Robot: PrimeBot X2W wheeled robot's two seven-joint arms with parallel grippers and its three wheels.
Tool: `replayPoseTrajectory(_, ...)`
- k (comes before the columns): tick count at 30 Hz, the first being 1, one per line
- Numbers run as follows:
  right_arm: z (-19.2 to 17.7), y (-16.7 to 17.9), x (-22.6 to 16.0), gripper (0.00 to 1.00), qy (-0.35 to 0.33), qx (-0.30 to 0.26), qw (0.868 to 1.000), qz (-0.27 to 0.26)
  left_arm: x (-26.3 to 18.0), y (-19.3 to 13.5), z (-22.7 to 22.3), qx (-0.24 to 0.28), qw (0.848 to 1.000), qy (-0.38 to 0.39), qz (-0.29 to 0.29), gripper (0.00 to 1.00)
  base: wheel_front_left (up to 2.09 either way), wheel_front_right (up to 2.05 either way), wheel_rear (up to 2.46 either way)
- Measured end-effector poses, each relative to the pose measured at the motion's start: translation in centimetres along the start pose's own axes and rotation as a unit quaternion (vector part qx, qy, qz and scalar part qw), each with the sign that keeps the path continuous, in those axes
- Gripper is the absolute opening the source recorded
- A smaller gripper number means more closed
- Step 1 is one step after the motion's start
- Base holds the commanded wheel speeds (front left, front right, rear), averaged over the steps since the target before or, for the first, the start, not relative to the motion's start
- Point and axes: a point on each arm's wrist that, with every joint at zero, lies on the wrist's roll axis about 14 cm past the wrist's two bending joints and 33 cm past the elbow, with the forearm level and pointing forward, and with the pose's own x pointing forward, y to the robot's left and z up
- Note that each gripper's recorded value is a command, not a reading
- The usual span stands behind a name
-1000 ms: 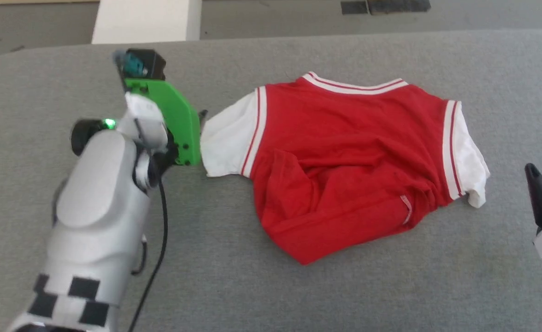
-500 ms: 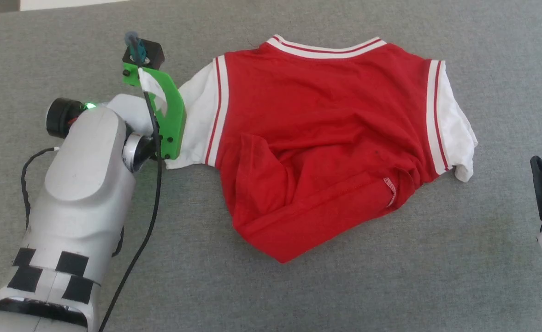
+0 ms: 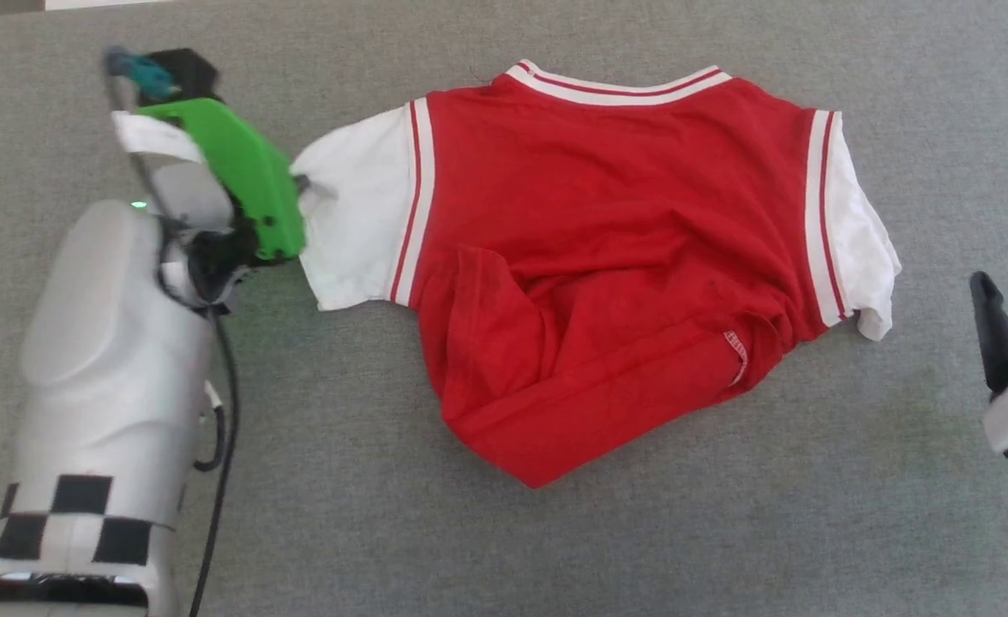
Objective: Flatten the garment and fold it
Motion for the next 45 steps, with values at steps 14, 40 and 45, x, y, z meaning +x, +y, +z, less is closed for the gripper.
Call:
replayPoseTrajectory(14, 0.5, 2.3, 5.5, 1.0, 0.132, -0.184, 0.974, -0.014, -1.9, 1.3, 1.4, -0.015, 0.998, -0.053, -0.006, 0.0, 0.0, 0.0, 0.0)
replayPoseTrajectory(40, -1.6, 4.7, 7.3, 0.0, 0.169, -0.194, 0.966, 0.023, -3.4, 1.0, 2.8, -0.019, 0.993, -0.11, -0.024, 0.0, 0.0, 0.0, 0.0)
replayPoseTrajectory(45, 4.4, 5.8, 6.0, 0.0, 0.069, -0.163, 0.983, 0.044, -6.4, -0.9, 6.5, -0.026, 0.98, -0.191, -0.051, 0.0, 0.0, 0.0, 0.0)
